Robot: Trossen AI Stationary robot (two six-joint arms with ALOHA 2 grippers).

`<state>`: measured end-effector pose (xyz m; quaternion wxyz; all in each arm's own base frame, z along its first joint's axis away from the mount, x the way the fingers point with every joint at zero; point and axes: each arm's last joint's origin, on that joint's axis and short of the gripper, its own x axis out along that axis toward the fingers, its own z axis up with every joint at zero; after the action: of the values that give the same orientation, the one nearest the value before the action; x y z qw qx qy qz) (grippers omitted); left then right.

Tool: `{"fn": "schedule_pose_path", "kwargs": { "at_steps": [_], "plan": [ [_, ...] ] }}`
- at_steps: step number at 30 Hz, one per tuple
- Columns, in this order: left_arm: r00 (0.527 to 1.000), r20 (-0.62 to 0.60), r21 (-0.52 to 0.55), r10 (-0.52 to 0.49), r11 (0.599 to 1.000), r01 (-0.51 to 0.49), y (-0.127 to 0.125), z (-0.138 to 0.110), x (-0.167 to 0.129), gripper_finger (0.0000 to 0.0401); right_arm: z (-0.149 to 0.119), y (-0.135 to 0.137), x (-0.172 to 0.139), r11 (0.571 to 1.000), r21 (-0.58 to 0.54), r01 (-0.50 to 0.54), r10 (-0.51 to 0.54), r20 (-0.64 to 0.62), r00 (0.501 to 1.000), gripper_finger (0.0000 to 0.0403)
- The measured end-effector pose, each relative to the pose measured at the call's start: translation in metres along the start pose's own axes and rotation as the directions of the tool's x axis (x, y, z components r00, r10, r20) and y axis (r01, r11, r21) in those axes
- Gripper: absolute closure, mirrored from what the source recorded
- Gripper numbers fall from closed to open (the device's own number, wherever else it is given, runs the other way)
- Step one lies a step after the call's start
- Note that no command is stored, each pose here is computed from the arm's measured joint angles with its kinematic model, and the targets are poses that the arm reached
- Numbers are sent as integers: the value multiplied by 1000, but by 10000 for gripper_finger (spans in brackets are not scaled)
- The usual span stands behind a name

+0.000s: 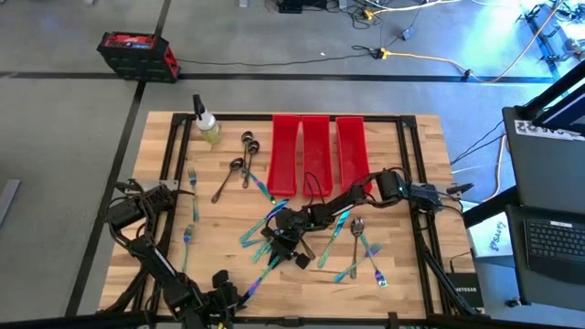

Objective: Sort silverware
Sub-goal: Put the blue knife into the right red silverware bin

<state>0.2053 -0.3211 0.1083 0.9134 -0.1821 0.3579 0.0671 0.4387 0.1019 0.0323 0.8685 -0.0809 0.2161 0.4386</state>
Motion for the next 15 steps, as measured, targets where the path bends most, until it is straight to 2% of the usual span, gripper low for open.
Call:
{"fn": "schedule_pose_path", "kwargs": {
  "at_steps": [4, 8, 15],
  "plan": [
    [1000, 1, 1, -2, 1000, 2, -1, 0, 0, 316, 0, 0, 0, 1000, 2, 2, -2, -2, 1000, 363],
    [1000, 12, 48, -5, 999, 4, -3, 4, -2, 321, 2, 0, -1, 1000, 2, 7, -7, -1, 1000, 363],
    [999, 41, 34, -21, 999, 20, -5, 12, -8, 334, 7, 0, -3, 1000, 20, 19, -19, -1, 1000, 363]
  ]
}}
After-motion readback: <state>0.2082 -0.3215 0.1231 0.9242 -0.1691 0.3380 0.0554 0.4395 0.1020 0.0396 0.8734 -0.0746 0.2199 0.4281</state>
